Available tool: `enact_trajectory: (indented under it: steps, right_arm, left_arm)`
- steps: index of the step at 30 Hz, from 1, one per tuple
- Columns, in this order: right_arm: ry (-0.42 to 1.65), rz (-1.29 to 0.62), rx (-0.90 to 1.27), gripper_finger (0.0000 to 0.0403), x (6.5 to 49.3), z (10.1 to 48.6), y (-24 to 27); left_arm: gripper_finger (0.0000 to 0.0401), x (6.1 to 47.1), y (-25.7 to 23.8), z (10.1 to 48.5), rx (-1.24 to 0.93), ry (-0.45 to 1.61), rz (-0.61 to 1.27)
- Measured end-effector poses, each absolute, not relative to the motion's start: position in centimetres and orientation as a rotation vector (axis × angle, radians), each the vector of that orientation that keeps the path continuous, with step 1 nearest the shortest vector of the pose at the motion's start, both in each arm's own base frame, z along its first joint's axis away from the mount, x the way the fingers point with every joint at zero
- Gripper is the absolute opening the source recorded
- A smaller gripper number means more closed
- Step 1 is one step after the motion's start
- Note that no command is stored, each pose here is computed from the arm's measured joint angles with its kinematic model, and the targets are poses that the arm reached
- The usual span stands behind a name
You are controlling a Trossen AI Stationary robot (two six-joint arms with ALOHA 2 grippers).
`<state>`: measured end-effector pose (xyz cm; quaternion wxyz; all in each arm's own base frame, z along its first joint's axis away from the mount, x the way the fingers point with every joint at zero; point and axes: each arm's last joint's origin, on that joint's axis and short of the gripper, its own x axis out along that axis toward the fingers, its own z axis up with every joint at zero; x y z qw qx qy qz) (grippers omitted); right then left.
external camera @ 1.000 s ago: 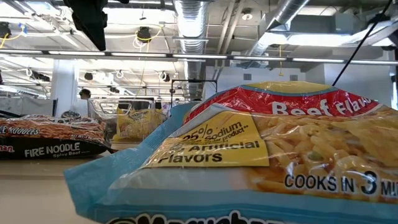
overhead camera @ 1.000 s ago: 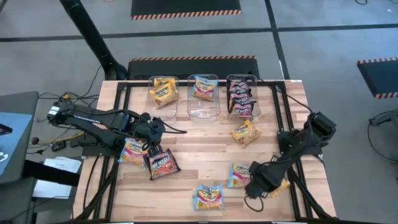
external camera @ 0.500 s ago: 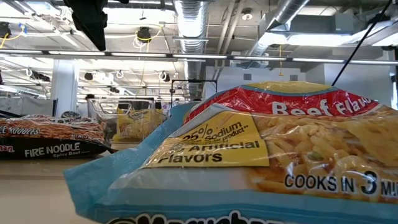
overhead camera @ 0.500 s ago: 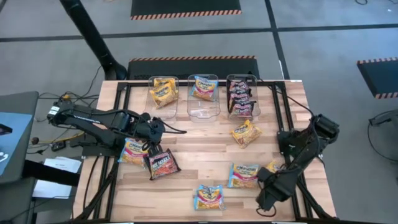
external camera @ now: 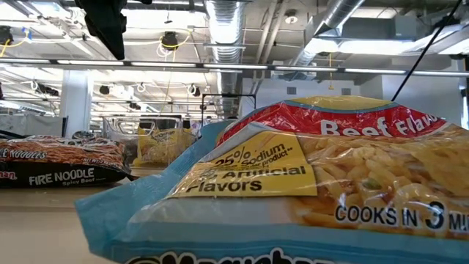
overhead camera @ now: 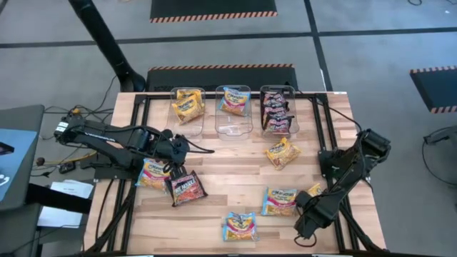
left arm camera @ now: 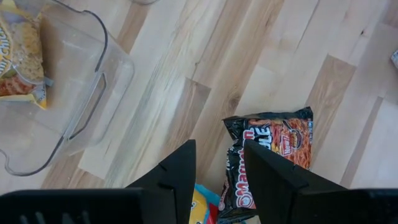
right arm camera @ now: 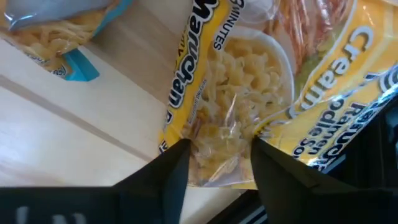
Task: Sort Maruchan noodles
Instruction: Put the yellow noodle pack into the left transparent bin
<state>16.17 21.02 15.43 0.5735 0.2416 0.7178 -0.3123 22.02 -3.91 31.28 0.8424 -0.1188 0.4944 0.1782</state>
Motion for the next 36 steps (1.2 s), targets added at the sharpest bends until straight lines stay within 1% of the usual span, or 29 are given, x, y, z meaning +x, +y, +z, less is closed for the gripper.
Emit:
enact_trajectory:
  steps: [3,11,13,17,20,26,36]
  right_arm:
    - [1.681,-0.736,0.576,0.0159,16.4,15.4,20.9]
    - [1.678,-0.748,0.603,0.003,16.8,15.3,20.6]
    - [1.678,-0.75,0.599,0.0012,16.8,15.3,20.6]
    - [1.672,-0.762,0.579,0.0009,16.8,15.4,20.6]
    - [1.672,-0.767,0.534,0.0005,17.0,16.2,20.8]
    - [1.641,-0.797,0.464,0.0003,17.4,19.0,21.3]
    - [1.567,-0.852,0.359,0.0003,17.8,23.4,21.3]
  left_arm:
    - [0.0123,22.0,-3.9,31.3,-0.251,1.044,0.376]
    - [0.0123,22.0,-3.9,31.3,-0.251,1.044,0.376]
    - [0.0123,22.0,-3.9,31.3,-0.246,1.045,0.373]
    - [0.0123,22.0,-3.9,31.3,-0.226,1.049,0.362]
    - [0.0123,22.0,-3.9,31.3,-0.227,1.049,0.362]
    - [0.0123,22.0,-3.9,31.3,-0.189,1.056,0.34]
    - [0.0123,22.0,-3.9,31.3,-0.187,1.06,0.341]
